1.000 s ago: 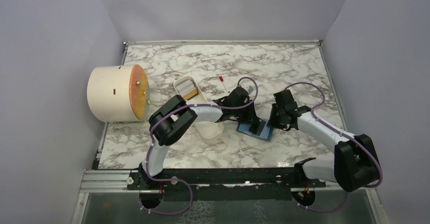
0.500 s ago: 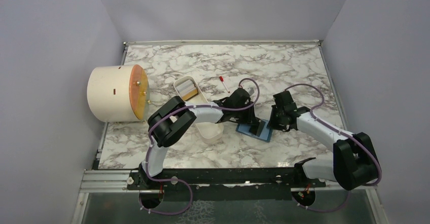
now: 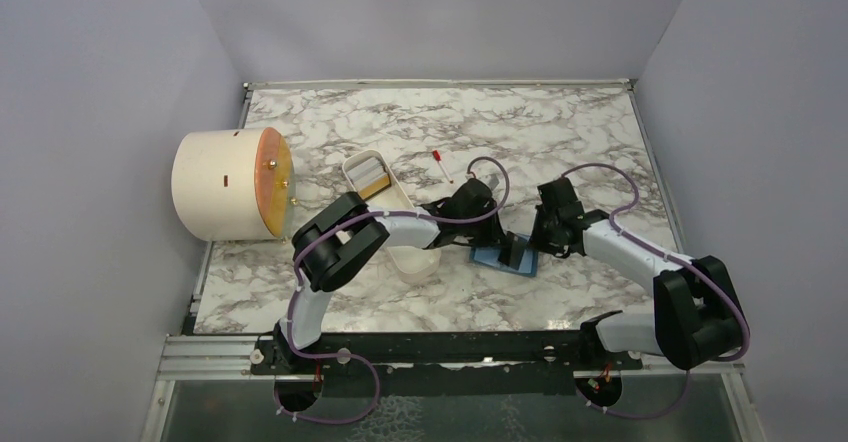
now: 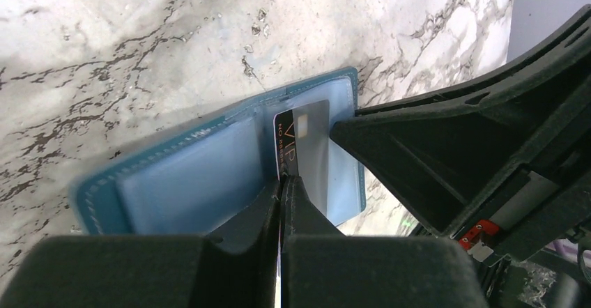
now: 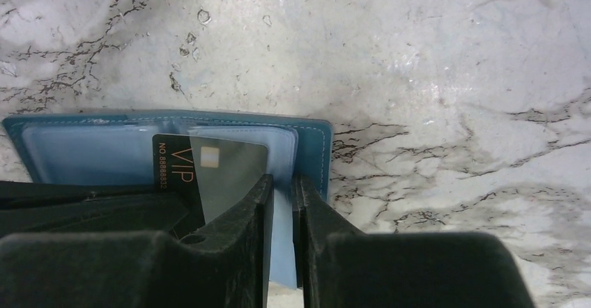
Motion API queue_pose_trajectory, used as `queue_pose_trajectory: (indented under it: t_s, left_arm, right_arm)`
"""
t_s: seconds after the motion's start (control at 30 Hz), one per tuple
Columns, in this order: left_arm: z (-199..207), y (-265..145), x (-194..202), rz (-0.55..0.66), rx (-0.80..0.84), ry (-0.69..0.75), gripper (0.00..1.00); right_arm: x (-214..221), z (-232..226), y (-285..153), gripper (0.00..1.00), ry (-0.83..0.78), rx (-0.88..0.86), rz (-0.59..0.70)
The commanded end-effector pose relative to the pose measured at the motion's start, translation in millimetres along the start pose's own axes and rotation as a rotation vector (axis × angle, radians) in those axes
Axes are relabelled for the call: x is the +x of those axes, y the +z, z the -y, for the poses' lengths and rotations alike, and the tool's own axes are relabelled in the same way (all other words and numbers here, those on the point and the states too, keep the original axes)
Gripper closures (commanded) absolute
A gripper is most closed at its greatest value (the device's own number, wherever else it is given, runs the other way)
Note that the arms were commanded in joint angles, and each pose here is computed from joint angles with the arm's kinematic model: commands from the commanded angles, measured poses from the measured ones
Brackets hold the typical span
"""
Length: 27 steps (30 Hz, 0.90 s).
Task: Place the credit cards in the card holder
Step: Insert the credit card into the card holder.
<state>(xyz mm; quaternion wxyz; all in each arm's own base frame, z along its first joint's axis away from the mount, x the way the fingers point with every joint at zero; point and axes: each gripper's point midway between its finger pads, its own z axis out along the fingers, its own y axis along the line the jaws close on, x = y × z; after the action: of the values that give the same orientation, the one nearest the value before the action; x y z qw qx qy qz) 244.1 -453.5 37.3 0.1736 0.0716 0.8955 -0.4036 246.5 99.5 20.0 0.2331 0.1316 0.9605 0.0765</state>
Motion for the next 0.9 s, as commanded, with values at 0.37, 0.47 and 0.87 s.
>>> queue_pose_trajectory:
  t_s: [0.37,0.47,0.87]
  left_arm:
    - [-5,5,-2,0.082,-0.04,-0.03,1.0]
    - [-7,3,-3,0.095,-0.047,-0.028,1.0]
    - [-11,4,-7,0.115,-0.07,-0.038,1.0]
  right_arm:
    - [-8,-3,-29,0.71,0.01,-0.019,0.038]
    - [-3,1,-28,0.74,0.023,-0.006,0.029]
    - [19,6,-6,0.79,0.077,0.001,-0.018]
